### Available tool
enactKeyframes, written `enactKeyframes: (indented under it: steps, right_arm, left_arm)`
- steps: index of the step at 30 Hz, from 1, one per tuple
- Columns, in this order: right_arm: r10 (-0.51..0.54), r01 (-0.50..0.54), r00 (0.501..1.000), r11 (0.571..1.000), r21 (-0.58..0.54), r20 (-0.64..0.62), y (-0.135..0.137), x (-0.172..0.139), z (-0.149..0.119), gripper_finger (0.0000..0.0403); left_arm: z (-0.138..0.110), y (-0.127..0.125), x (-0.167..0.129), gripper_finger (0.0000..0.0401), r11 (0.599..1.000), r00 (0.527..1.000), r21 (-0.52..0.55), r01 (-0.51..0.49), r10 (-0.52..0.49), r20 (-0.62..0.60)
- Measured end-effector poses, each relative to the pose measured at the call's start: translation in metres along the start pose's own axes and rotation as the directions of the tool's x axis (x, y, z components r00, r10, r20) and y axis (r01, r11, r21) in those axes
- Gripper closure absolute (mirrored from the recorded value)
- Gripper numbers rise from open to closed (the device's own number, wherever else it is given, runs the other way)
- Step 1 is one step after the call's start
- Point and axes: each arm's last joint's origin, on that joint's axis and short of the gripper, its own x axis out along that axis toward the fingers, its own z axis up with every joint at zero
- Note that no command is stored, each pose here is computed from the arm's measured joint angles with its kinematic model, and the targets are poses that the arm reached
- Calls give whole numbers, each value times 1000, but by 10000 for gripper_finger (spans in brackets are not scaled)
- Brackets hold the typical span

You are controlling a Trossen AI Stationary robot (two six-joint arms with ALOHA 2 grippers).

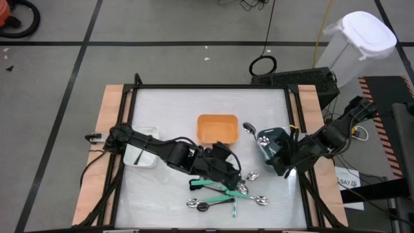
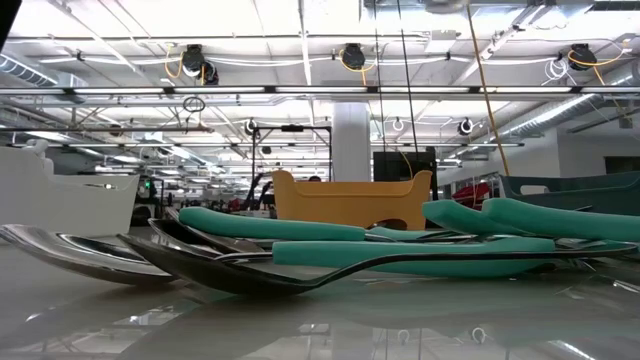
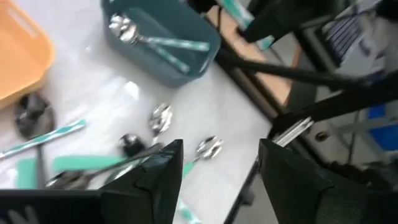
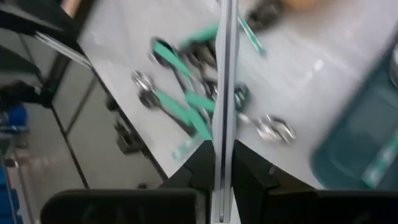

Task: Sort silverware by color (type)
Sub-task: Put the white spoon into the blue bin

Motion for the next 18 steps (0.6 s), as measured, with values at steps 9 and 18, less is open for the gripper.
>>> enactKeyframes:
  steps: [9, 18]
  right_arm:
    - [-158, 164, 967, 986, 14, -201, -23, -12, -13, 372]
    - [-396, 406, 864, 913, -33, -312, -53, -8, -20, 372]
  left_arm:
    - [-12, 8, -25, 194, 984, 990, 149, -98, 111, -83]
    - [-6, 24, -31, 194, 937, 964, 304, -172, 223, -142]
